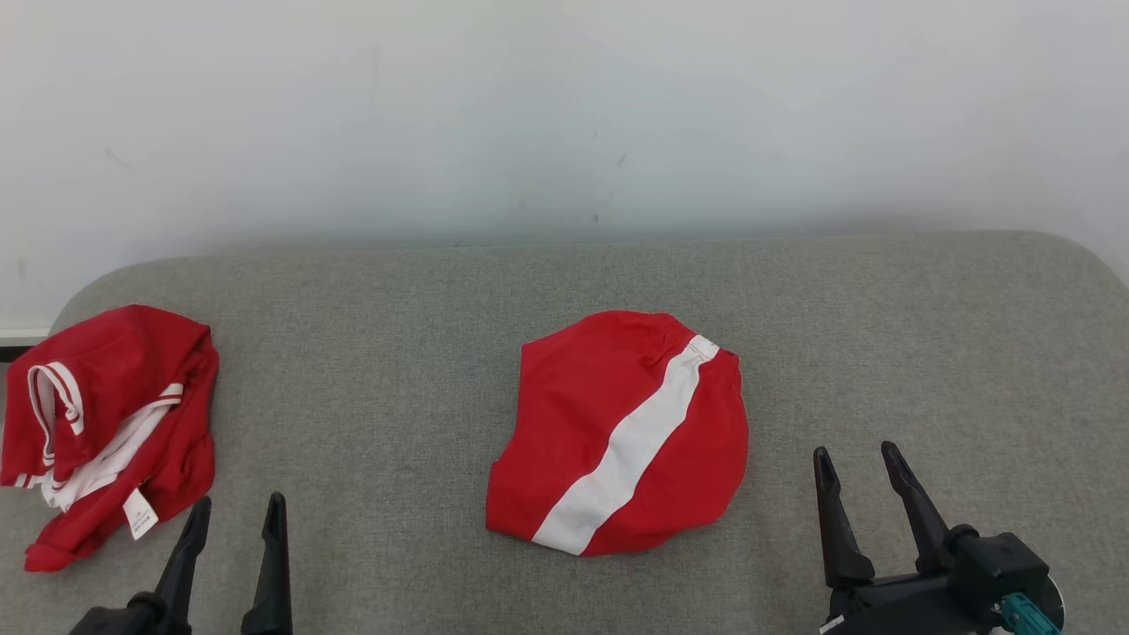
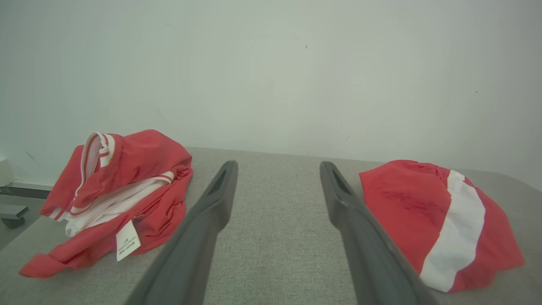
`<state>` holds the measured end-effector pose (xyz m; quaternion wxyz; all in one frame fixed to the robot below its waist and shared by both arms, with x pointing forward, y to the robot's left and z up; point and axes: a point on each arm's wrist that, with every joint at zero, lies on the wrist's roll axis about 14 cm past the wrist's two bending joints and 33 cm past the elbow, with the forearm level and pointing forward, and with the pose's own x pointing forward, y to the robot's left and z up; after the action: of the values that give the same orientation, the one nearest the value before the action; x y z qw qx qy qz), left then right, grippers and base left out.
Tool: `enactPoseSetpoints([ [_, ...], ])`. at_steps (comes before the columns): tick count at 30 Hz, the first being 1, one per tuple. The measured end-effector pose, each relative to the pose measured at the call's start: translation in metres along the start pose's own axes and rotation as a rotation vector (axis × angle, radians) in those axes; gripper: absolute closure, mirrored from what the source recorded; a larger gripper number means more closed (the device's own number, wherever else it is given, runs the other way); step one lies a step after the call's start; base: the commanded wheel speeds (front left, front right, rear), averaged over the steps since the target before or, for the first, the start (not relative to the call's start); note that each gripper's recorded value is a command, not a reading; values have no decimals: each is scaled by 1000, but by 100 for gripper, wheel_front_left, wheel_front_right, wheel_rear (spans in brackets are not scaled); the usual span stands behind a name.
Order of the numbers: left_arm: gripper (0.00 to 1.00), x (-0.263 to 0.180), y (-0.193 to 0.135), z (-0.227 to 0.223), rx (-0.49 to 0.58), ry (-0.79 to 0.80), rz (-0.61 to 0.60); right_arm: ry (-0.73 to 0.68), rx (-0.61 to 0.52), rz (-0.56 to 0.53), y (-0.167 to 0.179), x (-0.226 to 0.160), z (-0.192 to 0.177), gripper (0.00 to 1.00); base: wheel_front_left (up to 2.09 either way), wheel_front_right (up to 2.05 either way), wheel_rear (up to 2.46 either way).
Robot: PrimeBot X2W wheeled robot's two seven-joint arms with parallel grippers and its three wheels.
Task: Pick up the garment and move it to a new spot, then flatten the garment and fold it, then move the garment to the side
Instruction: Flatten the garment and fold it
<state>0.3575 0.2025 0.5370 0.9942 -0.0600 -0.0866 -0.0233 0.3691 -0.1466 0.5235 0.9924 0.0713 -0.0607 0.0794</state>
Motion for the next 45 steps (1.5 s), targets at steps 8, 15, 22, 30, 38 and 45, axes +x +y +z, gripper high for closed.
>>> enactPoseSetpoints([
  [8, 0, 0, 1, -1, -1, 2, 4, 12, 5, -2, -1, 2, -4, 0, 0, 0, 0],
  [15, 0, 4, -1, -3, -11, 3, 7, 21, -31, 55, 9, 28, -1, 0, 0, 0, 0],
  [22, 0, 8, 0, -11, -24, 23, 23, 67, -148, 144, 8, 79, -2, 0, 0, 0, 0],
  [30, 0, 8, 11, -21, -34, 51, 72, 202, -248, 222, 8, 136, -34, 0, 0, 0, 0],
  [38, 0, 0, 29, -31, -33, 86, 143, 402, -275, 292, 18, 152, -94, 0, 0, 0, 0],
  [45, 0, -5, 41, -38, -32, 111, 190, 500, -238, 344, 32, 144, -129, 100, 0, 0, 0],
])
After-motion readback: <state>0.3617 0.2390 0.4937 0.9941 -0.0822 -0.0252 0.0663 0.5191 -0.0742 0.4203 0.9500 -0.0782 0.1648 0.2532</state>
